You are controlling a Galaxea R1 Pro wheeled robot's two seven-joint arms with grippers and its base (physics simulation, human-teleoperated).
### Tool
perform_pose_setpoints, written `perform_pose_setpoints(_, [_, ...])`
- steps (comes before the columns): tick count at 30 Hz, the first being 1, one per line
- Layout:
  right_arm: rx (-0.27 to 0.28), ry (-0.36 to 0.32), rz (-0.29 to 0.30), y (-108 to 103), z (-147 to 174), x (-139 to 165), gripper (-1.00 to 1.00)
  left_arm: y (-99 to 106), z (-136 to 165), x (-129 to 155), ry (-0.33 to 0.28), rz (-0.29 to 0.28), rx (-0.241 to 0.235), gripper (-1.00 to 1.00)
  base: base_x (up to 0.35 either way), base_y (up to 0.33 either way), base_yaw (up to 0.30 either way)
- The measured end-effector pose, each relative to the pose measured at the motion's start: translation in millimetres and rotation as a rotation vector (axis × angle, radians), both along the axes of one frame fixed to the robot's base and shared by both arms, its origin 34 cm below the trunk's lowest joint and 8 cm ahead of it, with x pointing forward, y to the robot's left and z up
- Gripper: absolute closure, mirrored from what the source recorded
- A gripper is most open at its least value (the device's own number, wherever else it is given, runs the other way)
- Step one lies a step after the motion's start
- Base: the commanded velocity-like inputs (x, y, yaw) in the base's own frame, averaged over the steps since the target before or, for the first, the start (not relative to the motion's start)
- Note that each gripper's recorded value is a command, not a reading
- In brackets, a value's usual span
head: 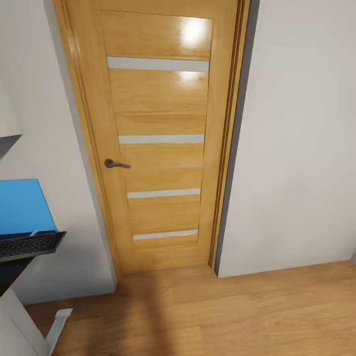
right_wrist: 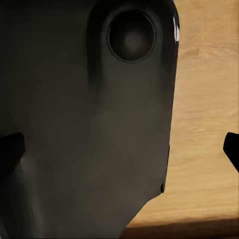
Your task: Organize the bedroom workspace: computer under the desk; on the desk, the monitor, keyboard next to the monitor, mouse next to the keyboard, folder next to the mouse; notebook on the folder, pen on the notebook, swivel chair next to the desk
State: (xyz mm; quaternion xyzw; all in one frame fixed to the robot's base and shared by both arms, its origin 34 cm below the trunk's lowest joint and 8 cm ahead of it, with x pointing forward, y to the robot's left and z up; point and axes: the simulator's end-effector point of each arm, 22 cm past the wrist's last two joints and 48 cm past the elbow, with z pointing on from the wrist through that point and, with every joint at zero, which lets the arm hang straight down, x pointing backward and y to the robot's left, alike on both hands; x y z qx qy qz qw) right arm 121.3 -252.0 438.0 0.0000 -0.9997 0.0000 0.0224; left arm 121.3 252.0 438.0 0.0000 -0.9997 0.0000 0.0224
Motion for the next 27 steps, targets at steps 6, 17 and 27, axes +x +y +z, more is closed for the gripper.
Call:
perform_pose_setpoints(6, [0.028,0.069,0.006,22.3,13.0,-36.0,-1.00,-23.3,11.7,-21.2,0.030,0.004,-0.029,-1.00,0.000,0.000,0.000])
perform_pose_setpoints(17, [0.041,-0.005,0.004,32.8,28.3,13.1,-1.00,-34.5,29.3,-7.6,0.004,0.007,-0.042,-1.00,0.000,0.000,0.000])
perform_pose_setpoints(27, [0.046,-0.044,-0.001,37.6,44.0,21.6,-1.00,-34.5,45.0,-7.6,0.004,0.008,-0.042,-1.00,0.000,0.000,0.078])
